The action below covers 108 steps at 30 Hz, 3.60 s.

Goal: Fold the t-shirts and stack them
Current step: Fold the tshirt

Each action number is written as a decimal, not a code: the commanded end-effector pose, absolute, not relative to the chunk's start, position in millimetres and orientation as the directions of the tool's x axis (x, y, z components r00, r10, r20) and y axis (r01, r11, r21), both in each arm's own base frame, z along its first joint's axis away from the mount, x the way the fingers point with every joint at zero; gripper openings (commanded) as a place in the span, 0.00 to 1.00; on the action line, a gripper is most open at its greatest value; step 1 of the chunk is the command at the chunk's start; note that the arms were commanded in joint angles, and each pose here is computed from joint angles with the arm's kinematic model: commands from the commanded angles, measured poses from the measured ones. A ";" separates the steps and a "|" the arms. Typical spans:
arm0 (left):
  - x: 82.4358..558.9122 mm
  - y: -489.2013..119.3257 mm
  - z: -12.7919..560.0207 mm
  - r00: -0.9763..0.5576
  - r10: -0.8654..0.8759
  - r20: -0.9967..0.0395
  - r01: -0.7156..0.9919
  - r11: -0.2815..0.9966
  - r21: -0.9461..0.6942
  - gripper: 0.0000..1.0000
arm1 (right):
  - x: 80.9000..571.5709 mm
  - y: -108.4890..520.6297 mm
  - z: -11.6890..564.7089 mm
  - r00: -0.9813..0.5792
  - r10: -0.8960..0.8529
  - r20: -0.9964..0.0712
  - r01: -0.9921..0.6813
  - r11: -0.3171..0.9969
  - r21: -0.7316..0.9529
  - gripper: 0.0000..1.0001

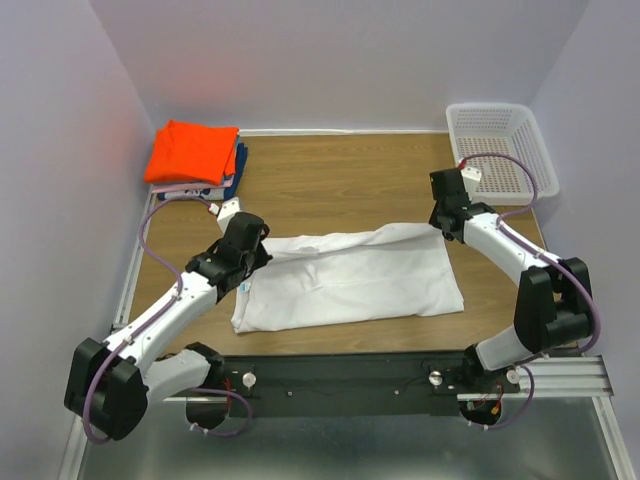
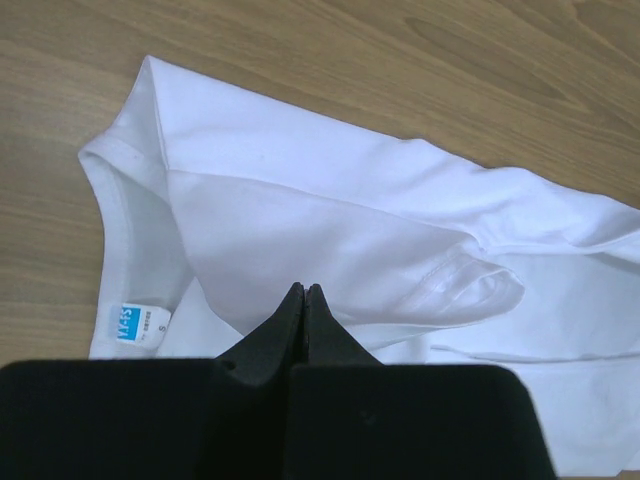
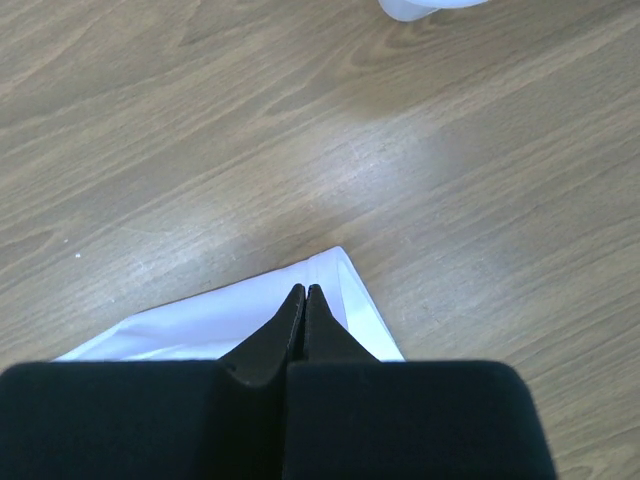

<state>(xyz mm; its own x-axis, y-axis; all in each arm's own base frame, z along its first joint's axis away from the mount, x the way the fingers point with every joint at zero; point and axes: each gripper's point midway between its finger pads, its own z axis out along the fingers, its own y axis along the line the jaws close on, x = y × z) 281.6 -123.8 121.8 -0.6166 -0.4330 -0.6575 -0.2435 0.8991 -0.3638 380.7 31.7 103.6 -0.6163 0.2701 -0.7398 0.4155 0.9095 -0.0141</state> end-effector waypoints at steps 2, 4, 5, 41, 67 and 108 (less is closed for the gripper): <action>267.9 -119.3 120.9 -0.600 -0.478 -0.642 -0.280 0.877 -0.391 0.00 | 371.2 34.9 110.9 -0.613 0.260 -0.746 0.386 0.923 0.005 0.01; 262.1 -121.1 123.3 -0.599 -0.485 -0.637 -0.273 0.872 -0.406 0.00 | 367.4 34.3 114.9 -0.606 0.260 -0.752 0.382 0.924 0.012 0.01; 261.3 -120.6 124.7 -0.595 -0.487 -0.639 -0.273 0.871 -0.409 0.00 | 366.3 33.3 116.2 -0.605 0.258 -0.753 0.380 0.925 0.011 0.01; 207.2 -102.1 80.7 -0.555 -0.687 -0.469 -0.489 0.725 -0.484 0.00 | 266.4 24.9 50.0 -0.687 0.413 -0.597 0.489 0.872 0.041 0.07; 208.0 -102.9 128.0 -0.488 -0.713 -0.503 -0.374 0.692 -0.618 0.87 | 288.8 68.6 125.5 -0.648 0.391 -0.654 0.271 0.920 0.282 1.00; 258.7 -104.6 38.7 -0.690 -0.514 -0.510 -0.353 0.853 -0.383 0.97 | 227.0 209.2 116.2 -0.802 -0.022 -0.597 -0.351 0.826 0.441 1.00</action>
